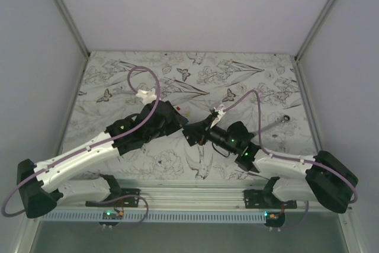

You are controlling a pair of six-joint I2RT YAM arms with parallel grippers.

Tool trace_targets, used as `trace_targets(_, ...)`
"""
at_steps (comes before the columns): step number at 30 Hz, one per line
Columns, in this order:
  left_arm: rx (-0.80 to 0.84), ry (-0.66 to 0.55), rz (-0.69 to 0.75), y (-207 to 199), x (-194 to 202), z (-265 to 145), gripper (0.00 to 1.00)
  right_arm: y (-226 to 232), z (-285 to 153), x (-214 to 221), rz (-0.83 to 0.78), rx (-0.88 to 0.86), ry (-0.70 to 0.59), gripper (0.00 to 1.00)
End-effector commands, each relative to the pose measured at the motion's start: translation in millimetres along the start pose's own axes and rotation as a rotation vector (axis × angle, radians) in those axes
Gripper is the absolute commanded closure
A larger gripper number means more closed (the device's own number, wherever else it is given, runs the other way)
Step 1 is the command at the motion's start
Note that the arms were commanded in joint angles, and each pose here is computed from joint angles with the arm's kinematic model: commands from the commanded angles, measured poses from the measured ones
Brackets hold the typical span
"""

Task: Snap on the fuse box
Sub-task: Pick up the fuse from the center of the board.

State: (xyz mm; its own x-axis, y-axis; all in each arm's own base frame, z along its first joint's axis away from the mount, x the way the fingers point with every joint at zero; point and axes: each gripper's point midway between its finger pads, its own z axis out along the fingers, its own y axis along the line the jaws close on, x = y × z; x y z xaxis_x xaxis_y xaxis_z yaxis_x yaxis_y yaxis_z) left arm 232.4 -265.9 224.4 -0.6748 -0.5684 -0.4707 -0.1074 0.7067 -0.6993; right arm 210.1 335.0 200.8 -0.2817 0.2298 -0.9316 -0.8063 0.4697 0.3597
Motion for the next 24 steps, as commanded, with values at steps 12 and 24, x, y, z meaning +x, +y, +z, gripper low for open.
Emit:
trace_targets(12, 0.430, 0.078, 0.842, -40, -2, -65, 0.43, 25, -27, -22, -0.119, -0.329, 0.178, 1.00)
trace_targets(24, 0.582, 0.169, 1.083, -44, 18, -61, 0.57, 43, -42, -37, -0.130, -0.482, 0.236, 1.00)
